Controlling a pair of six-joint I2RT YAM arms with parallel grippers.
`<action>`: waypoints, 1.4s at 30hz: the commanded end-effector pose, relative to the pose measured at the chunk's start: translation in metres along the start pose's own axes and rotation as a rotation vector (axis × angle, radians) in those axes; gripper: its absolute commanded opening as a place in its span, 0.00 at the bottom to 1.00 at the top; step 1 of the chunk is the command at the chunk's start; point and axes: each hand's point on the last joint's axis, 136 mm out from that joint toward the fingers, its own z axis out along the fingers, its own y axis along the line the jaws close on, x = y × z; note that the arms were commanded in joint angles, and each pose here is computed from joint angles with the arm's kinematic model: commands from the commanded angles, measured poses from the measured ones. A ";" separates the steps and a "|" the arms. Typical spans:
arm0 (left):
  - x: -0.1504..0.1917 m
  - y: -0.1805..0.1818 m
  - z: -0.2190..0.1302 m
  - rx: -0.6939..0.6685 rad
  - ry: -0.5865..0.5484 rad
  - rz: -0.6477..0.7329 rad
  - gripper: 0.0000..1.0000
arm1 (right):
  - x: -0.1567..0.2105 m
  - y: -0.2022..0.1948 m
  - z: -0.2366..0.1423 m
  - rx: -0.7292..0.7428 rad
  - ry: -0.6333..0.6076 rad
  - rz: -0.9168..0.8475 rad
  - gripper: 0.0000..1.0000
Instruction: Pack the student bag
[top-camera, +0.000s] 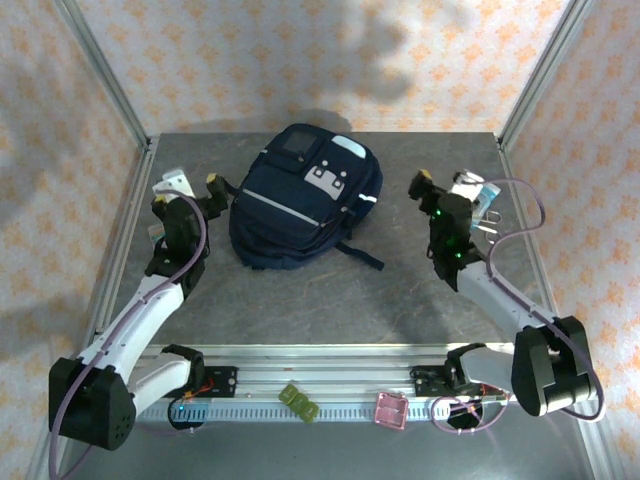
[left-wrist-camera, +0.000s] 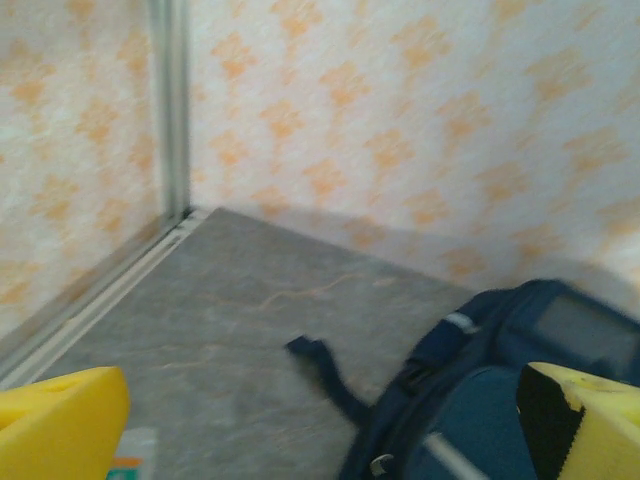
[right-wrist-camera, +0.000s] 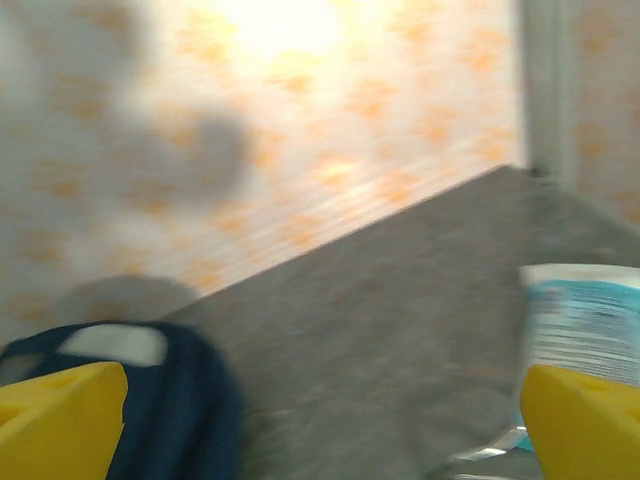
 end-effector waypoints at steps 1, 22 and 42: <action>0.013 0.027 0.007 -0.111 -0.048 0.076 0.99 | -0.004 -0.050 -0.008 0.198 -0.150 -0.059 1.00; 0.108 0.047 0.009 -0.018 -0.184 0.081 0.99 | 0.074 -0.081 -0.006 0.090 -0.099 -0.209 1.00; 0.109 0.048 0.021 -0.043 -0.159 0.083 1.00 | 0.089 -0.085 0.008 0.006 -0.023 -0.178 1.00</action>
